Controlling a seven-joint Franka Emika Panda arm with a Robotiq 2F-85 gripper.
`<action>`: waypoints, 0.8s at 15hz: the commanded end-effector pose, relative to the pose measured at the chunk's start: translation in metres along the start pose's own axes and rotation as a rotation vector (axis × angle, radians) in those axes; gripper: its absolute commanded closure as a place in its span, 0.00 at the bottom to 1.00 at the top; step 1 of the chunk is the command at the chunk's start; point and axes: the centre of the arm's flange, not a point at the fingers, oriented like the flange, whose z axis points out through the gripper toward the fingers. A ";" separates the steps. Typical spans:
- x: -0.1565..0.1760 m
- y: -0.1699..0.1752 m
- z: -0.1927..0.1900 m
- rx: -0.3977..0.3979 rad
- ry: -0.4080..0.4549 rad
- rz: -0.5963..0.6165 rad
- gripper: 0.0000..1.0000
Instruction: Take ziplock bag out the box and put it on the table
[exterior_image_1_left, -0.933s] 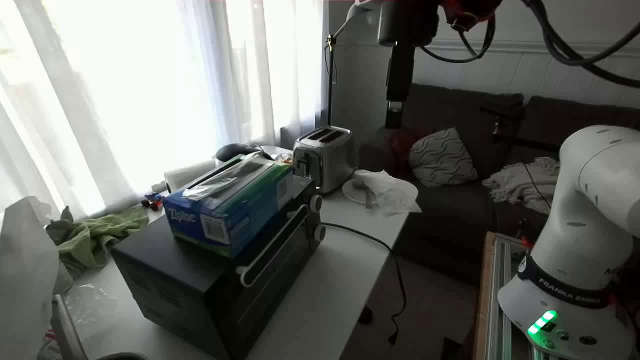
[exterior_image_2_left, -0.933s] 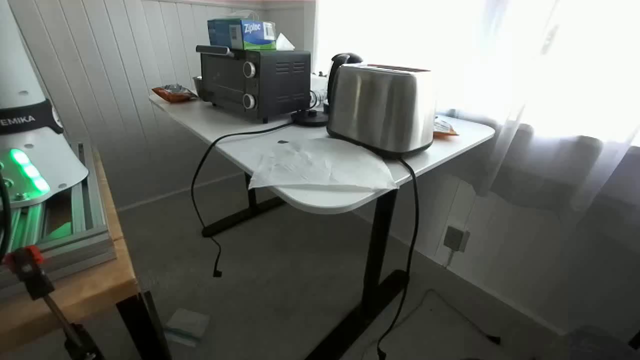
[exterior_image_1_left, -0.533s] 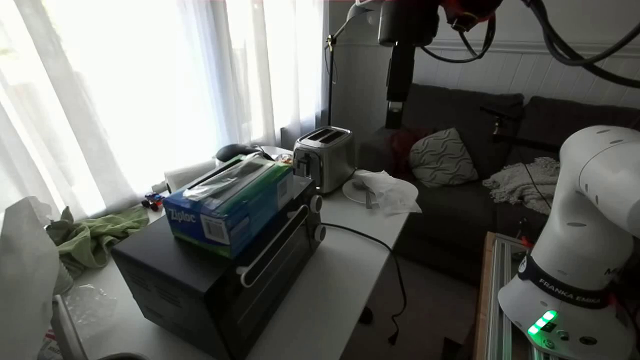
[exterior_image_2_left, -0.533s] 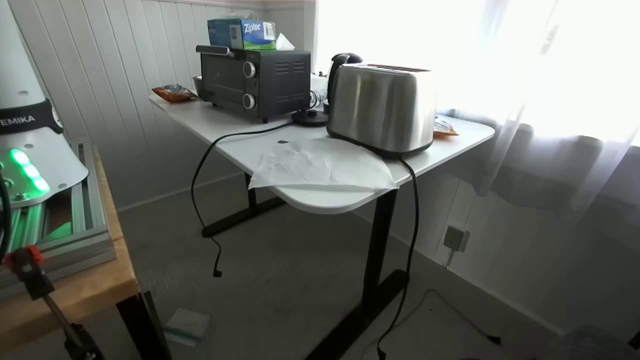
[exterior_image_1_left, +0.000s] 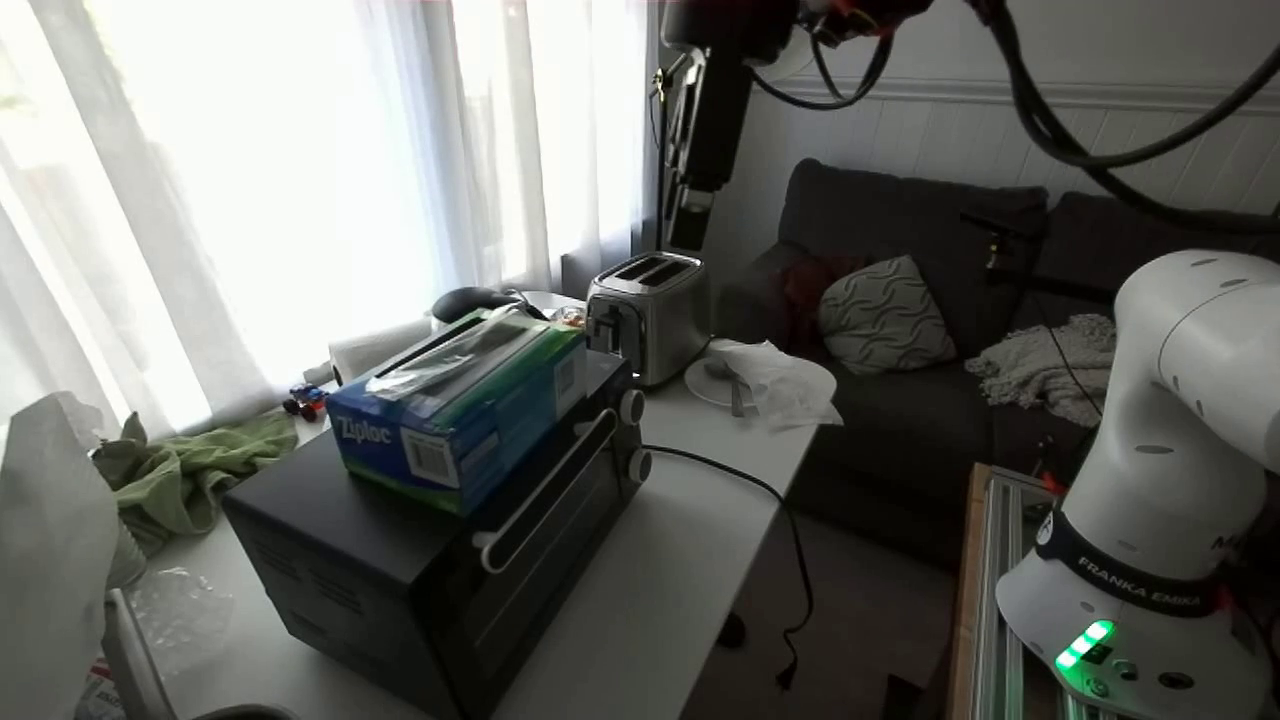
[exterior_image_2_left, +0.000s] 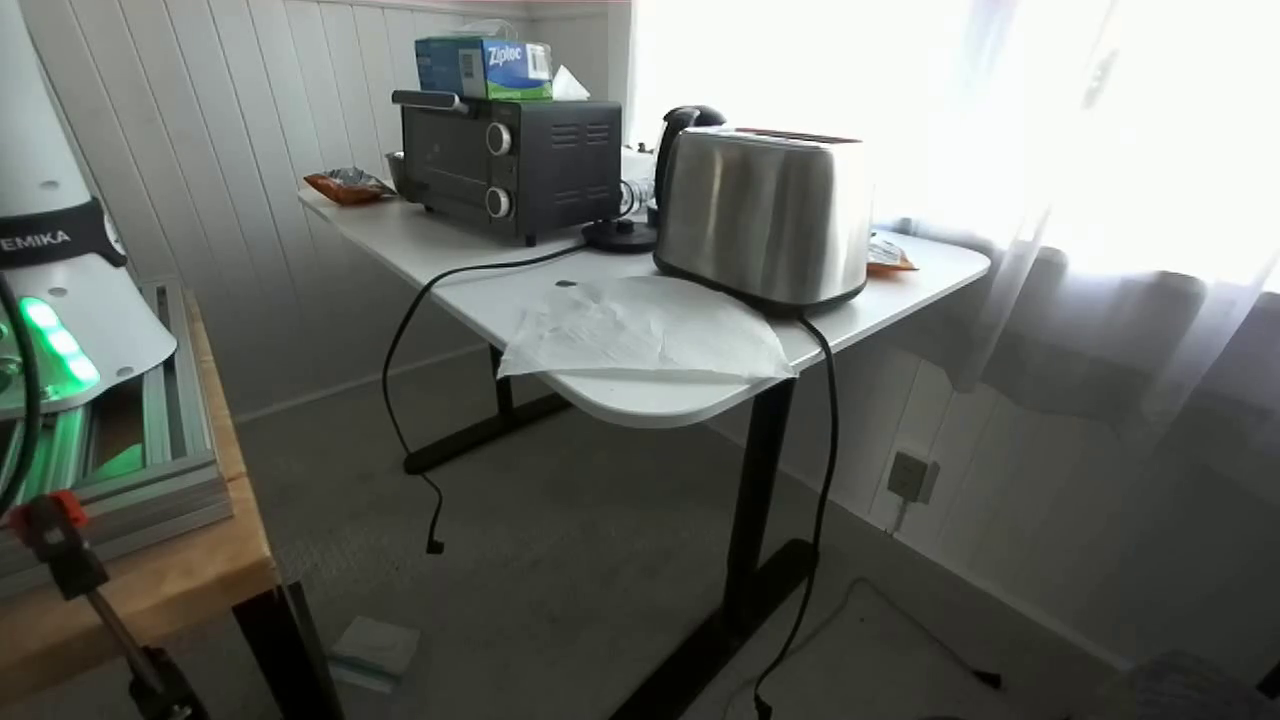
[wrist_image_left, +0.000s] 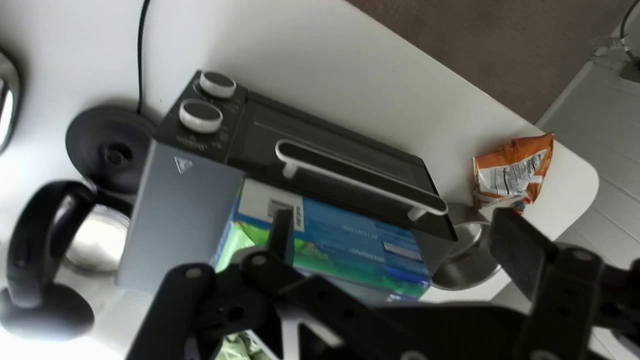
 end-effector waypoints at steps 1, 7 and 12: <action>0.065 -0.016 0.006 -0.048 0.055 -0.189 0.00; 0.121 -0.011 0.035 -0.052 0.049 -0.487 0.00; 0.113 -0.015 0.048 -0.065 0.038 -0.527 0.00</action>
